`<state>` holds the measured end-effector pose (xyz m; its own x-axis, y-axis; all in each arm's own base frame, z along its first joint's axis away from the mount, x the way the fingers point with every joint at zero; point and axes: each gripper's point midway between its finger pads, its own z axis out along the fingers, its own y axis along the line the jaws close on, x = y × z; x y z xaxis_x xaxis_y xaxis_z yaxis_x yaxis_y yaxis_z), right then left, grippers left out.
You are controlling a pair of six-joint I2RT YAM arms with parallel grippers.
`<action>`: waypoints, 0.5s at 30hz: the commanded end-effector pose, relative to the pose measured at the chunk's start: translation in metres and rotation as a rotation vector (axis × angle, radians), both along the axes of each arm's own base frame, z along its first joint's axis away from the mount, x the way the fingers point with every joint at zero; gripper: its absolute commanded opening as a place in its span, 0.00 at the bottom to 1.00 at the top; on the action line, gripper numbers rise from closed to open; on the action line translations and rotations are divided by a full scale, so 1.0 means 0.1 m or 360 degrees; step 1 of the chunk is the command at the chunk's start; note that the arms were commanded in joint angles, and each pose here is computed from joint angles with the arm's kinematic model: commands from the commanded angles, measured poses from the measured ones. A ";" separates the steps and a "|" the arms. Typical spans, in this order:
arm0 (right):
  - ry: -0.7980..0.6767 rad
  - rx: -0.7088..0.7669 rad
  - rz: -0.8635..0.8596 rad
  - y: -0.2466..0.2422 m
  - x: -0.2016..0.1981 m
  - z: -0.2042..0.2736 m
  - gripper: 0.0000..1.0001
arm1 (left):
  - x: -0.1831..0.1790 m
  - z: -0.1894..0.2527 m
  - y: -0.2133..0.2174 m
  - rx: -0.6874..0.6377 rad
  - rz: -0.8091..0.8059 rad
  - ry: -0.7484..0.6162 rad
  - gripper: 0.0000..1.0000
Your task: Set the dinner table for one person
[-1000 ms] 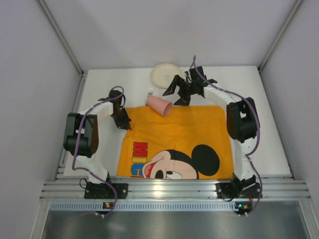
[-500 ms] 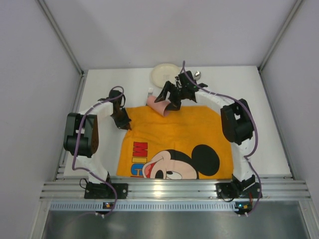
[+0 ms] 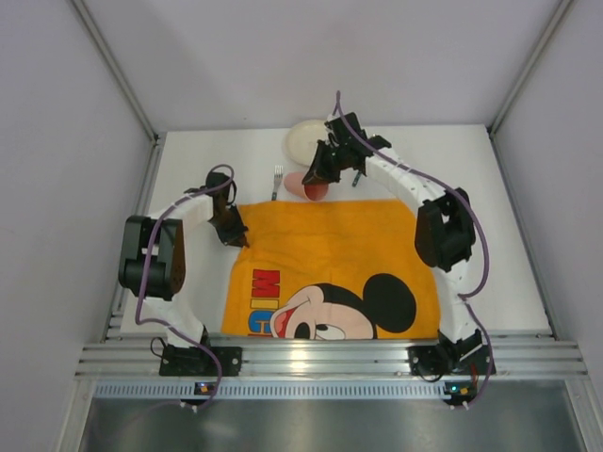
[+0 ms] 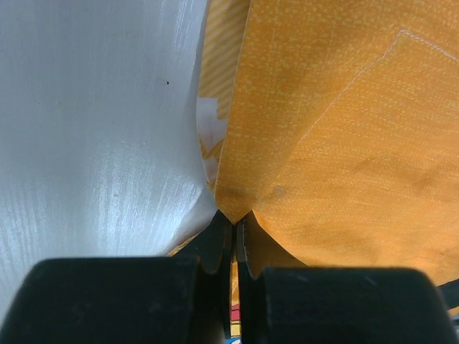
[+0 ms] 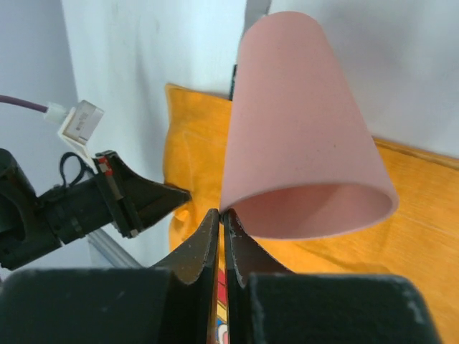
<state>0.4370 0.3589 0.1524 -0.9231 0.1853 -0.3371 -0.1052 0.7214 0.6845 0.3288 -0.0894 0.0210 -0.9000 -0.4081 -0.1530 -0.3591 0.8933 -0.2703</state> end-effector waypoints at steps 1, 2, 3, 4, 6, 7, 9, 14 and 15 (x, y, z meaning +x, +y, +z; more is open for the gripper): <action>-0.0235 -0.0194 0.0026 -0.36 -0.06 0.61 0.00 | 0.05 0.13 -0.05 -0.0050 -0.0026 -0.0100 0.00; -0.0215 -0.0266 0.0012 -0.48 -0.14 0.63 0.00 | 0.06 0.13 -0.04 -0.0049 -0.0031 -0.0108 0.00; -0.0233 -0.0291 0.0011 -0.56 -0.18 0.71 0.00 | 0.06 0.12 -0.05 -0.0053 -0.0030 -0.0112 0.00; -0.0294 -0.0327 -0.0001 -0.69 -0.23 0.88 0.00 | 0.06 0.12 -0.04 -0.0059 -0.0029 -0.0112 0.00; -0.0250 -0.0427 -0.0009 -0.91 -0.40 0.95 0.00 | 0.05 0.09 -0.04 -0.0068 -0.0023 -0.0108 0.08; -0.0281 -0.0504 -0.0048 -1.07 -0.44 1.05 0.00 | 0.04 0.08 -0.03 -0.0068 -0.0018 -0.0103 0.18; -0.0184 -0.0681 -0.0076 -1.36 -0.66 1.02 0.00 | 0.05 0.09 0.00 -0.0054 -0.0003 -0.0116 0.50; -0.0017 -0.0995 -0.0195 -2.00 -1.07 0.88 0.00 | 0.08 0.13 0.12 -0.0034 0.0034 -0.0134 0.80; 0.0003 -0.1011 -0.0211 -2.05 -1.11 0.87 0.00 | 0.08 0.13 0.15 -0.0027 0.0046 -0.0130 0.81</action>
